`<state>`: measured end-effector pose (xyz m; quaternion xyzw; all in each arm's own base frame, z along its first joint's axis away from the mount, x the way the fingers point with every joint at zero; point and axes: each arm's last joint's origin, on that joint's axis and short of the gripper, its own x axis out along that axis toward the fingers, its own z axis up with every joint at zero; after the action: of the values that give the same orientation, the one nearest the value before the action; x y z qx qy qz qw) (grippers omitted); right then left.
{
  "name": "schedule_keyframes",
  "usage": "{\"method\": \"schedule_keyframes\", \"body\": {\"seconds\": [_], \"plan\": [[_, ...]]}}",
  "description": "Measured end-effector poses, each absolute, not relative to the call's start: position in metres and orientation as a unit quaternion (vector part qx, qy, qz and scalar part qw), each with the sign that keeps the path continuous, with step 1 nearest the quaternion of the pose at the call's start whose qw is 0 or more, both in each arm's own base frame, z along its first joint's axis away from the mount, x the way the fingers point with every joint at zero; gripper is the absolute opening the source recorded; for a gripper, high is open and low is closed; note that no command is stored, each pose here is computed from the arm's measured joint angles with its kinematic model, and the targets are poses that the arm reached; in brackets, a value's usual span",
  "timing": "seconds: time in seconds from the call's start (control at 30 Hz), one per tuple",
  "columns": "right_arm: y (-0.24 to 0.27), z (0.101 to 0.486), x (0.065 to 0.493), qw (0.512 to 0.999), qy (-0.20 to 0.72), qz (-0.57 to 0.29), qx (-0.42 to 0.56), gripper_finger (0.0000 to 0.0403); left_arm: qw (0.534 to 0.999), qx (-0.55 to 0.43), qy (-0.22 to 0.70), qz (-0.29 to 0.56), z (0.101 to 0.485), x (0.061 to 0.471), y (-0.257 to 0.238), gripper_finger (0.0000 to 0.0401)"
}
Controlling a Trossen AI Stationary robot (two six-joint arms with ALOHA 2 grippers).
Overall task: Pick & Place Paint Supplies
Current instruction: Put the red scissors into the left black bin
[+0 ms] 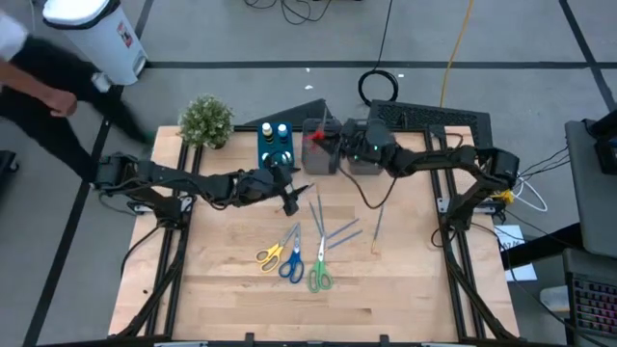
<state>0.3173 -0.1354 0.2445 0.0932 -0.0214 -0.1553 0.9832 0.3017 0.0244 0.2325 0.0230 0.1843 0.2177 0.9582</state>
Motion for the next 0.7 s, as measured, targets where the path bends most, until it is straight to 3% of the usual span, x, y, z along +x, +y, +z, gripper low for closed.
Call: {"method": "schedule_keyframes", "body": {"seconds": [0.23,0.7], "plan": [[-0.173,0.228,0.3,0.979,0.036,-0.168,0.113,0.0021,0.955,0.033,0.203,0.214,0.245,0.287,0.024,0.0304],[-0.185,0.168,0.311,0.973,0.125,-0.124,0.148,0.0022,0.949,0.047,0.217,0.222,0.242,0.286,0.03,0.0296]]}}
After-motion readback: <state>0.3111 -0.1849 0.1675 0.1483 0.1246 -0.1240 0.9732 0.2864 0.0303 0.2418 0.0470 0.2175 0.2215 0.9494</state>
